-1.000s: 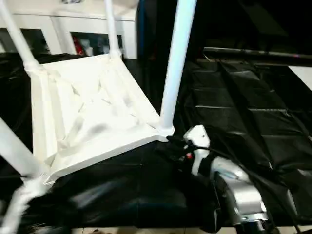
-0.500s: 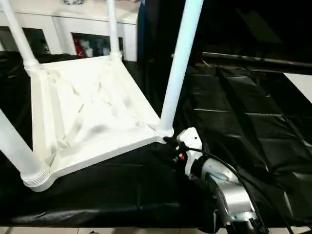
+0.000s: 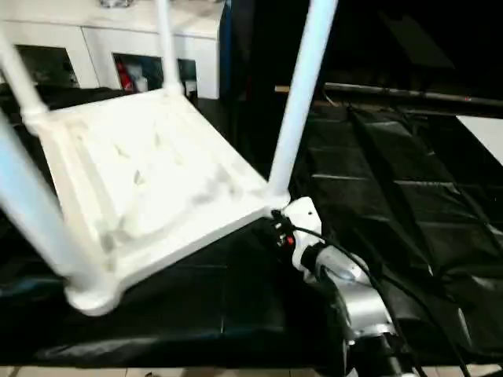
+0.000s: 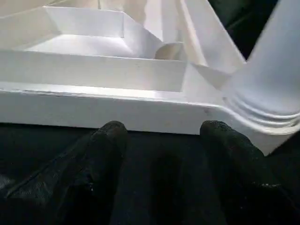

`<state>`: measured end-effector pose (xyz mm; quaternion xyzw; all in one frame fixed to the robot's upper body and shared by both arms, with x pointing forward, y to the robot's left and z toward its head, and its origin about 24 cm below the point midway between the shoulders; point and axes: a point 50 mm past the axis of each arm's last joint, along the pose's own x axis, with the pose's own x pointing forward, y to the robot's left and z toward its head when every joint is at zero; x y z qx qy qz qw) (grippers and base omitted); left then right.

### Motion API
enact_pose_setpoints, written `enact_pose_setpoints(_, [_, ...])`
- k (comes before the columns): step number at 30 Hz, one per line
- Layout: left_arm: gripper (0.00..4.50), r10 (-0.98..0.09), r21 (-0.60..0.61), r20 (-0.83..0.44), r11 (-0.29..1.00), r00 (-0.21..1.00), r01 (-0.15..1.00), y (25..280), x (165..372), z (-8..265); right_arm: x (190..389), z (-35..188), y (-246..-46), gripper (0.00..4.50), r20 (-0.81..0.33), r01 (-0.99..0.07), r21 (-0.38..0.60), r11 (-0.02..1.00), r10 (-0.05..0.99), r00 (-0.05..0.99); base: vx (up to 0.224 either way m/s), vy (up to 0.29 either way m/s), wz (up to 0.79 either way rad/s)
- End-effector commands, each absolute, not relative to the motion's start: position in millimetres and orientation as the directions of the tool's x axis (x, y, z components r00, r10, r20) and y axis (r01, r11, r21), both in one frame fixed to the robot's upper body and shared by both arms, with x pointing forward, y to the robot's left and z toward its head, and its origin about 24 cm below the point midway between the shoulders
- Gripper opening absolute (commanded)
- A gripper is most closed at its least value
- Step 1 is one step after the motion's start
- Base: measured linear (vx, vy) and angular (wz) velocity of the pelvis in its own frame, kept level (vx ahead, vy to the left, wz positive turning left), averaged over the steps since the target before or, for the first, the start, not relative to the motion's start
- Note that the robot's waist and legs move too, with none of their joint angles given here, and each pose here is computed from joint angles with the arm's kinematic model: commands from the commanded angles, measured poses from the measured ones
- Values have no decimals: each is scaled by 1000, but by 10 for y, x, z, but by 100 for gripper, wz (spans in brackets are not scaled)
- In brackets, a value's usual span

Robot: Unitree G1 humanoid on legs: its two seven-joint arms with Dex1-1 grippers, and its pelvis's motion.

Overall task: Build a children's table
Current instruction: Rotate table base

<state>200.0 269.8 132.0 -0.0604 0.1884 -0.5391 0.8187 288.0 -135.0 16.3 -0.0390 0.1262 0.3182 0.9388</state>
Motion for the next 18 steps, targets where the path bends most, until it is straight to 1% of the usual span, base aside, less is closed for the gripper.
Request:
enact_pose_setpoints(1, [443,-916,-277,-233,384,326,881,2543,2057,1307,2937,173,-1329,279,-261,-592,-17,806,568,781,0,0,0])
enact_pose_setpoints(2, [443,-923,-269,-214,370,319,889,2475,2089,1297,2948,168,-1298,279,-259,-595,-12,804,572,778,0,0,0])
enact_pose_setpoints(3, [443,-938,-260,-180,336,297,905,2332,2147,1275,2965,153,-1226,279,-260,-610,6,793,590,764,0,0,0])
enact_pose_setpoints(5, [443,-944,-253,-166,321,286,913,2265,2172,1263,2975,144,-1195,279,-263,-615,9,788,596,759,0,0,0])
enact_pose_setpoints(6, [443,-955,-243,-134,290,264,926,2116,2236,1230,2999,123,-1127,279,-272,-630,11,776,609,745,0,0,0])
enact_pose_setpoints(7, [443,-955,-243,-134,290,264,926,2115,2236,1230,2999,123,-1127,279,-272,-631,11,776,609,745,0,0,0])
enact_pose_setpoints(9, [443,-970,-236,-108,237,217,943,1926,2298,1188,3040,114,-1056,279,-281,-647,-2,763,620,733,0,0,0])
enact_pose_setpoints(12, [443,-985,-232,-59,169,159,958,1676,2376,1136,3093,115,-1007,279,-289,-654,-14,756,623,727,0,0,0])
enact_pose_setpoints(15, [443,-996,-219,-24,87,84,972,1363,2456,1080,3154,132,-961,279,-284,-663,-9,749,634,720,0,0,0])
enact_pose_setpoints(17, [443,-997,-208,-21,79,77,975,1288,2484,1070,3165,138,-952,279,-281,-666,-14,745,637,718,0,0,0])
enact_pose_setpoints(18, [443,-998,-194,-15,62,61,979,1196,2507,1063,3182,138,-948,279,-281,-663,-20,748,633,722,0,0,0])
